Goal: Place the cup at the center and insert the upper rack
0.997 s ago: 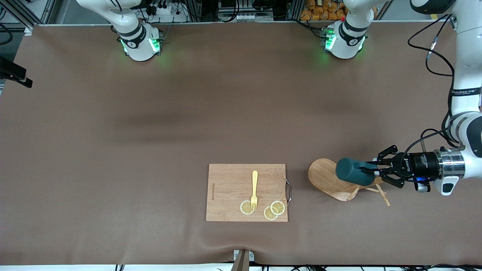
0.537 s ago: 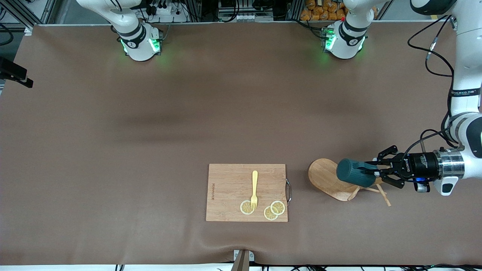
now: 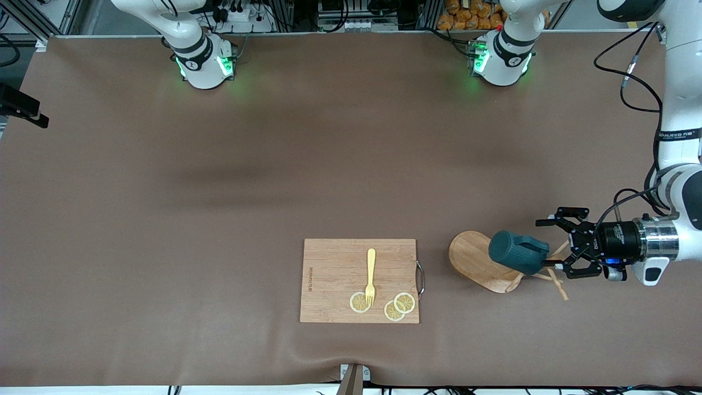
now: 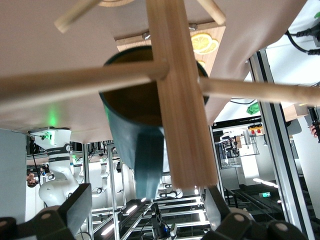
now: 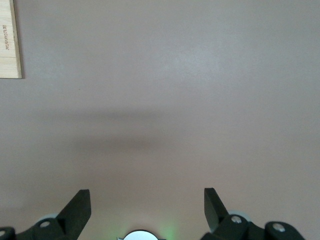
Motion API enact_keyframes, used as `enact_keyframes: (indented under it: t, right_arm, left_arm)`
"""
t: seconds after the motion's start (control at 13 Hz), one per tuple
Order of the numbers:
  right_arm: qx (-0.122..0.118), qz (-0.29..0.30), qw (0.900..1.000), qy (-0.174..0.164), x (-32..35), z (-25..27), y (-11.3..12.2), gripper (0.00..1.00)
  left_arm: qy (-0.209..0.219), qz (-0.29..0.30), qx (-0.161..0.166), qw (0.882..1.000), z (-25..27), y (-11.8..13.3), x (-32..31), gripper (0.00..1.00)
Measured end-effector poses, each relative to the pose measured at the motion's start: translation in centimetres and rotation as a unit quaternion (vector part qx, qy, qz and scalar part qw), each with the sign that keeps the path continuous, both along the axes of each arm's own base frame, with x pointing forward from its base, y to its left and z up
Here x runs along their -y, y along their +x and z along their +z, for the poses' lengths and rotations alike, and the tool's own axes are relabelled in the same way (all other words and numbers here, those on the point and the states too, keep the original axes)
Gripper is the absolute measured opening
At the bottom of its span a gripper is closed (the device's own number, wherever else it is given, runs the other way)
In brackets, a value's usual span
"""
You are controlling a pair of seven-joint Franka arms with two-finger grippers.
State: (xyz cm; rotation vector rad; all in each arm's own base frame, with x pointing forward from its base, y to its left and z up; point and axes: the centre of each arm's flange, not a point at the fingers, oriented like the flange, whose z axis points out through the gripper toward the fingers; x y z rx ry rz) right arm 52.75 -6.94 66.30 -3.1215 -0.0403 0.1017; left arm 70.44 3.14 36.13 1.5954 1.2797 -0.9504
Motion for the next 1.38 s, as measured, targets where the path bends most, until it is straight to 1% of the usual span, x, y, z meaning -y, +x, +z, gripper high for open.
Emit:
enact_keyframes:
  t: [0.31,0.69,1.0,1.15,1.3,1.38]
  right_arm:
    - [-0.001,0.001,1.000,0.000,-0.1,-0.1,0.0,1.00]
    - [-0.005,0.007,1.000,0.001,-0.7,-0.5,0.1,1.00]
    - [-0.007,0.007,1.000,0.001,-0.8,-0.6,0.1,1.00]
    - [-0.007,0.007,1.000,0.001,-0.8,-0.6,0.1,1.00]
    - [-0.008,0.007,1.000,0.001,-0.8,-0.6,0.1,1.00]
    - [-0.008,0.007,1.000,0.001,-0.8,-0.6,0.1,1.00]
  left_arm:
    - [-0.001,-0.002,0.015,1.000,3.0,-0.3,-1.1,1.00]
    - [0.018,-0.003,0.061,0.998,10.4,-1.4,-1.4,1.00]
    - [0.065,-0.030,0.096,0.993,16.0,-3.5,-1.1,1.00]
    - [0.096,-0.042,0.118,0.987,19.0,-4.7,-0.2,1.00]
    - [0.143,-0.070,0.141,0.977,22.0,-6.1,1.8,1.00]
    - [0.168,-0.088,0.151,0.970,23.2,-6.9,3.2,1.00]
